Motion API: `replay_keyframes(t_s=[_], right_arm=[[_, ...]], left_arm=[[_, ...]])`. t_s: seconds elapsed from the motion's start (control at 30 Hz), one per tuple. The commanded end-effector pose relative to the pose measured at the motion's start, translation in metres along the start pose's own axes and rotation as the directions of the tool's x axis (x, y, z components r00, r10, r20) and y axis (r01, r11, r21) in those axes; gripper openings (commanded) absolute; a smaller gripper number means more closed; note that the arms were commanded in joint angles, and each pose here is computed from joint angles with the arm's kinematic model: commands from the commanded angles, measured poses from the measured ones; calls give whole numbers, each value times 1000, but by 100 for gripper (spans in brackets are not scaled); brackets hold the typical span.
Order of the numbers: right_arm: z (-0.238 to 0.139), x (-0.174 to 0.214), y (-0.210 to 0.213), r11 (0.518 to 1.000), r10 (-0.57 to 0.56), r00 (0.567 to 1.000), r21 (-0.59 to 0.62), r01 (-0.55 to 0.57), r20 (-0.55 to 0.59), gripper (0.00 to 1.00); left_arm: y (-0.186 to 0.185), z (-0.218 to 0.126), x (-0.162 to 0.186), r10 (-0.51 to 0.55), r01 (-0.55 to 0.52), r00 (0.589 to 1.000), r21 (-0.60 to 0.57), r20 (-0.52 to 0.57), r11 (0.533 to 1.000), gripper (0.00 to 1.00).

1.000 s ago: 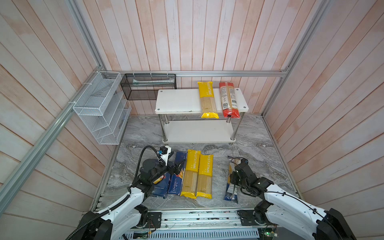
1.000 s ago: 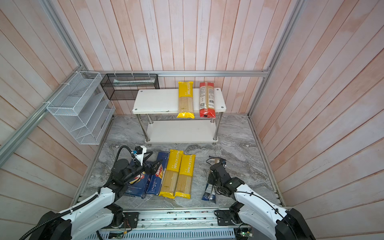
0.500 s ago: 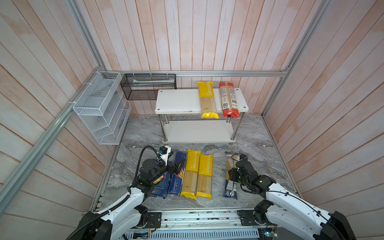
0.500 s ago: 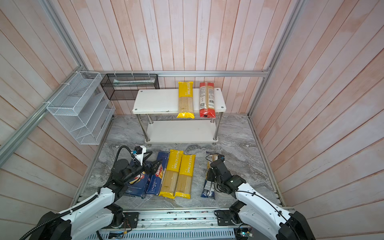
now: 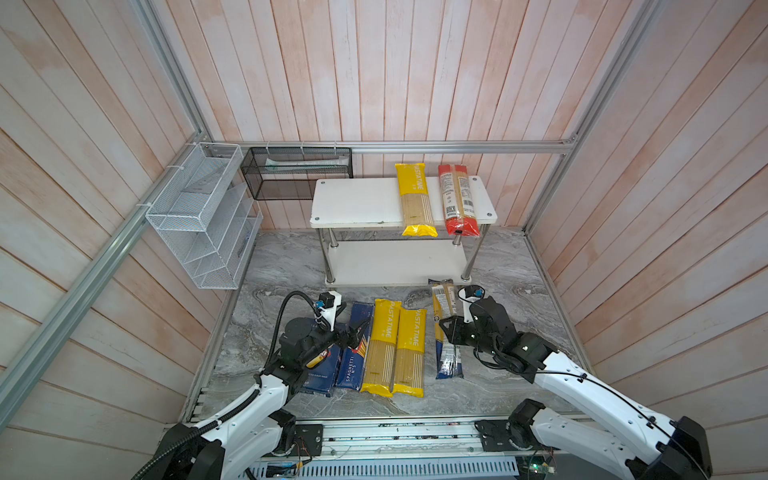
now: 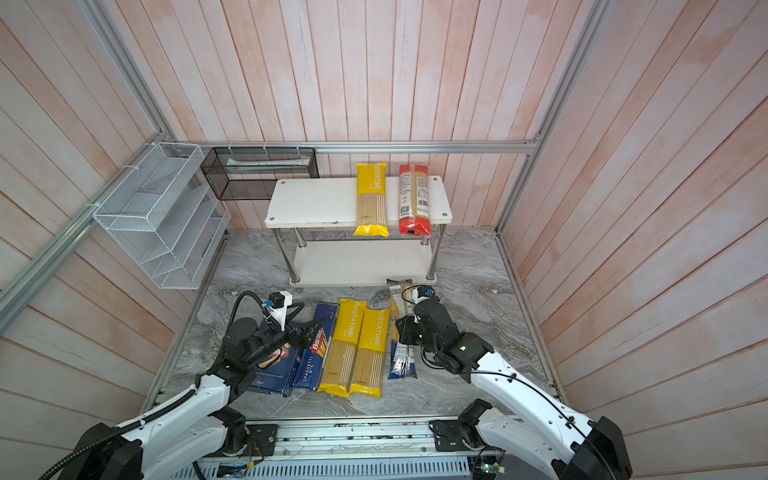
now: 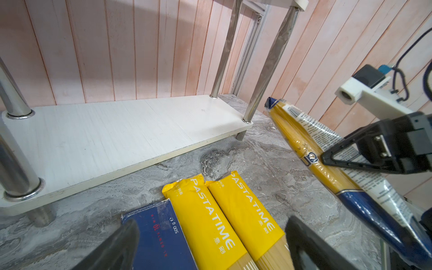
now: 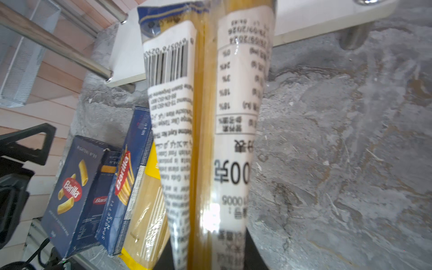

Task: Place and organize the pasta boxes and bags onto the shelf
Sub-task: 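Lift the clear spaghetti bag off the table with the right gripper, then carry the hanging spaghetti bag up over the shelf top with the right gripper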

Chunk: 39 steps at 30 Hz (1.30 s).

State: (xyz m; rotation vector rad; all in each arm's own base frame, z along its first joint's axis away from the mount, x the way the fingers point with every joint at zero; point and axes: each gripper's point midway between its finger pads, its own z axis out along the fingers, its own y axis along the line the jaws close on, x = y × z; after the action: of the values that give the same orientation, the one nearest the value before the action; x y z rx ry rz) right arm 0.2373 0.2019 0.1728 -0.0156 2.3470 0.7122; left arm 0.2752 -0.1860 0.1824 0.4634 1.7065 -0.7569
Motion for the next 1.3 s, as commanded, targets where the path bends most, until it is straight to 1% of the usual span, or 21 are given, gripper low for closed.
replay_keyframes(t_s=[0.0,0.2,0.37,0.53,0.9,1.27], right_arm=[[-16,-33,47,992,-44,994,-117,56,99,14],[-17,-36,81,980,-123,989,-145,133,77,14],[-22,-43,111,962,-169,981,-202,185,94,14],[-27,-54,134,947,-213,970,-220,234,115,15],[-37,-82,176,917,-251,951,-270,293,178,15],[-40,-116,214,899,-268,933,-286,332,239,15]], left_arm=[[0,1,-9,10,-10,1000,-8,18,1000,100],[1,1,-8,9,-9,1000,-16,12,1000,100],[2,2,-8,12,-11,1000,-17,11,1000,100],[2,2,-7,12,-12,1000,-20,10,1000,100],[1,3,-6,5,-5,1000,-9,2,1000,100],[1,2,-7,9,-9,1000,-10,8,1000,100]])
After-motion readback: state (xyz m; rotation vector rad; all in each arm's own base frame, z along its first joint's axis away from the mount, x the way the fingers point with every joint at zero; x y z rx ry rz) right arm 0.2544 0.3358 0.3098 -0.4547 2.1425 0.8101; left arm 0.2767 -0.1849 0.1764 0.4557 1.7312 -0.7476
